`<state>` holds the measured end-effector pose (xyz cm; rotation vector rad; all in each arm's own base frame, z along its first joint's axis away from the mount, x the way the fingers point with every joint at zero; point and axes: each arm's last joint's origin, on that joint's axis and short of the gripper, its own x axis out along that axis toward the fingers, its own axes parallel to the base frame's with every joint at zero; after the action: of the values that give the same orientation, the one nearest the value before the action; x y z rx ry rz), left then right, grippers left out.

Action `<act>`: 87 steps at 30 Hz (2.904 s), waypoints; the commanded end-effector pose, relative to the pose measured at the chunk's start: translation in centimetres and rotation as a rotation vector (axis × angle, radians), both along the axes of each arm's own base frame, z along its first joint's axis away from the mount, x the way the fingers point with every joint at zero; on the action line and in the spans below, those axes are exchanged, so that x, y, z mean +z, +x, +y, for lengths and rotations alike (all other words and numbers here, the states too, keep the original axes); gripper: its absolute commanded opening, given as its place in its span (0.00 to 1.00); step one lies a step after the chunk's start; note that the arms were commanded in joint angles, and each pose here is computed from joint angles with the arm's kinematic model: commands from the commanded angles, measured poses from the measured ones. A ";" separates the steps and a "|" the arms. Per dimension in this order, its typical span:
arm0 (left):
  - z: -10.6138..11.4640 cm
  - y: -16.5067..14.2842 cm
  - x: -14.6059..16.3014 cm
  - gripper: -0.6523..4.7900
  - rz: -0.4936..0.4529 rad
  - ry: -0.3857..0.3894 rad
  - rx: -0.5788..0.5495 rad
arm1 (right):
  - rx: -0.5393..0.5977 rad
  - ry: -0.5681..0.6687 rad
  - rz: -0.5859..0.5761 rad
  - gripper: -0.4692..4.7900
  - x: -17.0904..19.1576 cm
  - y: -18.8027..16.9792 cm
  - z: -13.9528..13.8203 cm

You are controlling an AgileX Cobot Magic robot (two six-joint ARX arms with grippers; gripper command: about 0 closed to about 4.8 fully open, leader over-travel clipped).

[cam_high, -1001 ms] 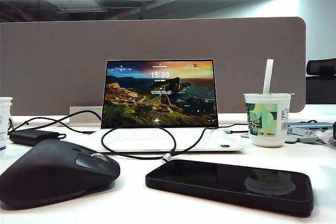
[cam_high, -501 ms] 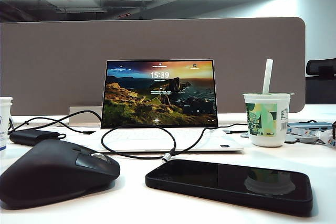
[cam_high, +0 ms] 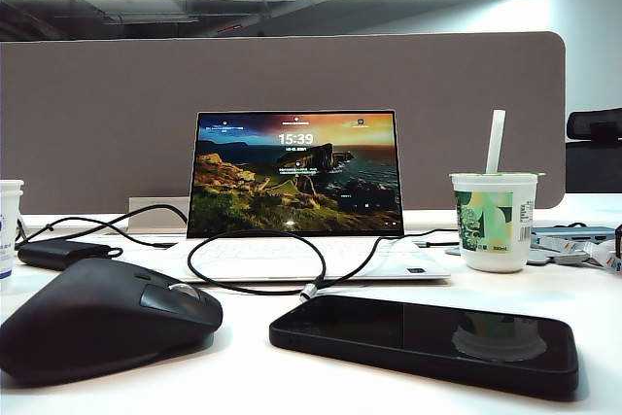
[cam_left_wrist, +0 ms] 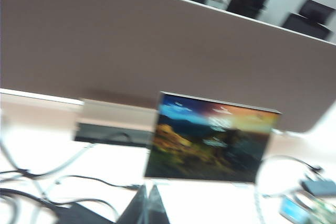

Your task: Pick up the black phone, pick up the charger plug, insert the charger plug into the phone's charging port, and finally place the connected phone back on the desk.

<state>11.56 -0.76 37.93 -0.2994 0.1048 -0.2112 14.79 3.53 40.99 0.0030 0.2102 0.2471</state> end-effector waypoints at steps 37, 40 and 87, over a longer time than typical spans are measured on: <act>-14.4 0.7 -5.3 0.11 0.554 -0.159 -0.639 | 0.490 -0.355 0.448 0.09 -8.0 4.1 4.8; -15.1 0.8 -6.3 0.11 0.578 -0.183 -0.650 | 0.510 -0.381 0.434 0.09 -8.7 4.2 4.9; -20.2 2.4 -15.8 0.84 0.981 -0.288 -0.774 | 0.778 -0.451 0.468 0.09 -19.0 7.4 6.7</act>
<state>14.16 -20.63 21.90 -0.6025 1.1900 -0.8225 22.13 10.16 21.85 -0.4715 0.7599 0.9601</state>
